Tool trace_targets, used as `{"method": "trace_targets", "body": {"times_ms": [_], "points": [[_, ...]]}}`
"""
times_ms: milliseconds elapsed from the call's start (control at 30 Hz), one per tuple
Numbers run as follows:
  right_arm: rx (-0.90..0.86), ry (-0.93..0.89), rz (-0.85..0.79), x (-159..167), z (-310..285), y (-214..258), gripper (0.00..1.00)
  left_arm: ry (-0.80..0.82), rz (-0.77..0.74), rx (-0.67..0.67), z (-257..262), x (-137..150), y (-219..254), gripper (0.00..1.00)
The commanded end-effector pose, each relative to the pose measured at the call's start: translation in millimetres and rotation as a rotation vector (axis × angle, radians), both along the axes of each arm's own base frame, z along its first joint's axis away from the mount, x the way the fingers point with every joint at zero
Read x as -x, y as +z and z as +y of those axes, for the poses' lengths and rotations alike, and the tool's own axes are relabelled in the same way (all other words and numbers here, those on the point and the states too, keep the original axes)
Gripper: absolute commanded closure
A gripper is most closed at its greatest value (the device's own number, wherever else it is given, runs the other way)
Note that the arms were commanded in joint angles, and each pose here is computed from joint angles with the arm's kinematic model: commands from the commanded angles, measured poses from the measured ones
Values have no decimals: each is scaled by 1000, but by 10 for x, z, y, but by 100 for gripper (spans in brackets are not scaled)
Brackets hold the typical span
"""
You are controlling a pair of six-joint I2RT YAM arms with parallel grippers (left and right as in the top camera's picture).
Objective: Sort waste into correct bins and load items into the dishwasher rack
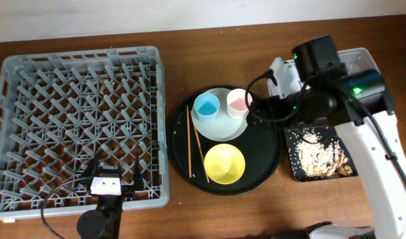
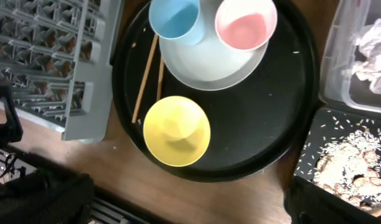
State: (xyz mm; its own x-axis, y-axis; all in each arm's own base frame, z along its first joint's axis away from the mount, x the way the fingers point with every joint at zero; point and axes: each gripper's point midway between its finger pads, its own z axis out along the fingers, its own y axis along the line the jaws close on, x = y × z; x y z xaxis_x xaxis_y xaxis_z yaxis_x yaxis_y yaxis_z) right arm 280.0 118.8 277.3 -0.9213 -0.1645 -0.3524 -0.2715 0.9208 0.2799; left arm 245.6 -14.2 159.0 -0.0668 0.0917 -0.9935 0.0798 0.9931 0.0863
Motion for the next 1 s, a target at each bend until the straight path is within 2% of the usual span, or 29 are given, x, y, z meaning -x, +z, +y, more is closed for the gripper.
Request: {"method": "trace_targets", "body": {"times_ms": [0,433,500,533,600,667,700,800,833,867,900,933,967], "points": [[0,17,3,10,25,-8,1,-11,0,-15,-19,2,-17,1],[0,17,3,10,25,-8,1,-37,-32,-13,-64,2,62,0],[0,17,3,10,25,-8,1,-148,-73,17,-254,54,257,1],[0,17,3,10,25,-8,1,-146,-40,61,-253,107,365,1],[0,17,3,10,25,-8,1,-144,21,63,-251,220,699,1],[0,17,3,10,25,-8,1,-164,132,66,-288,239,1143,1],[0,17,3,10,25,-8,2,-201,261,60,-354,167,1295,1],[0,17,3,10,25,-8,1,-239,613,108,-448,-75,1348,1],[0,17,3,10,25,-8,1,-335,710,169,-626,-124,1330,0],[0,17,3,10,25,-8,1,-534,790,287,-957,-85,1372,1],[0,17,3,10,25,-8,1,-649,828,365,-1129,-69,1380,1],[0,17,3,10,25,-8,1,-670,868,394,-1168,-122,1305,1],[0,17,3,10,25,-8,1,-613,931,392,-1109,-216,1126,9]]}}
